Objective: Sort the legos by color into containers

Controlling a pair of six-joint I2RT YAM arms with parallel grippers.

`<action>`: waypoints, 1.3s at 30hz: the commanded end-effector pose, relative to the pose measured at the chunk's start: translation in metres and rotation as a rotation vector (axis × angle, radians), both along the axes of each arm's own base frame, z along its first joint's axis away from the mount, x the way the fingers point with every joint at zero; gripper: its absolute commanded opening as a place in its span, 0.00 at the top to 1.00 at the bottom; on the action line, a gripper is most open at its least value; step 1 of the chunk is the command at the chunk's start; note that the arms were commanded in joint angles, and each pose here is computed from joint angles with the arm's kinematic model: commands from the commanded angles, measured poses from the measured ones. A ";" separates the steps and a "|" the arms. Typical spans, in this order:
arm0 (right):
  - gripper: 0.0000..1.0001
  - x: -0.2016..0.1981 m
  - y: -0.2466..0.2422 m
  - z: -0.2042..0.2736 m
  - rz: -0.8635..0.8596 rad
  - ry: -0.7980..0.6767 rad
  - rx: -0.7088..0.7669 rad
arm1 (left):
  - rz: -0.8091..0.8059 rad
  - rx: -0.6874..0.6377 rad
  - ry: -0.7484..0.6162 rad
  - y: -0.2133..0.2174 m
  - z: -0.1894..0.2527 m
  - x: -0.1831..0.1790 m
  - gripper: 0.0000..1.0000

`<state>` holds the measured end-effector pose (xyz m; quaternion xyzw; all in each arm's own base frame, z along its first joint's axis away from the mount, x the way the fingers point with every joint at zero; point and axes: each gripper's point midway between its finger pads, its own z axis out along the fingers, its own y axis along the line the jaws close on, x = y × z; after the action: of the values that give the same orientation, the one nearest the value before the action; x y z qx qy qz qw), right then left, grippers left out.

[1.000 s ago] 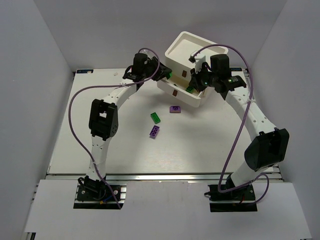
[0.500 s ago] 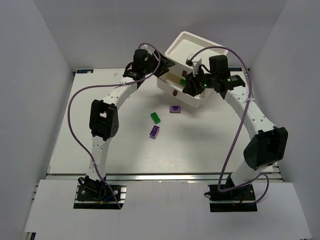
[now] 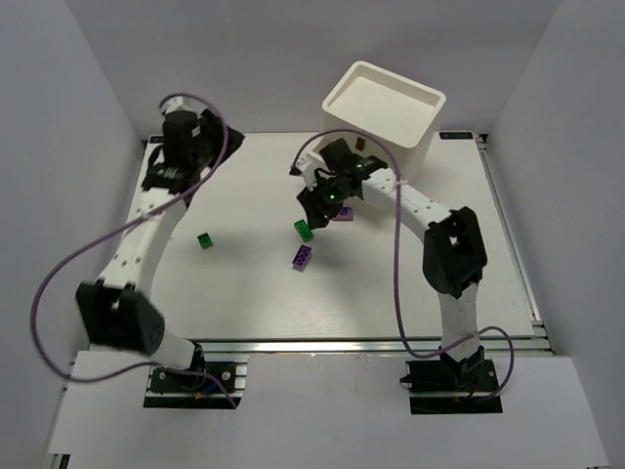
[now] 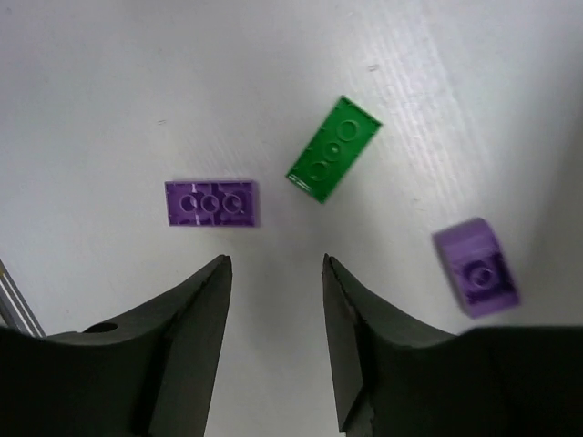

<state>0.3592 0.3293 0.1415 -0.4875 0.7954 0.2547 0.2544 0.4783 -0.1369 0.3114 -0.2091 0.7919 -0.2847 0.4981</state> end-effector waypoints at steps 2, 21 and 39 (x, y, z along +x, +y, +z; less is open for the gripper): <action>0.37 0.009 0.012 -0.018 -0.078 -0.019 -0.052 | 0.129 0.168 0.180 0.054 -0.063 -0.078 0.34; 0.32 0.048 0.065 -0.111 -0.310 -0.034 -0.162 | 0.270 0.296 0.317 0.106 -0.097 -0.189 0.28; 1.00 0.057 0.070 -0.035 -0.226 -0.154 0.001 | 0.267 0.305 0.370 0.107 -0.127 -0.196 0.28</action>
<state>0.4038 0.3949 0.0342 -0.4033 0.8603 0.1612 0.2668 0.2821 -0.0335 0.1830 -0.2810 0.8741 -0.0550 0.3923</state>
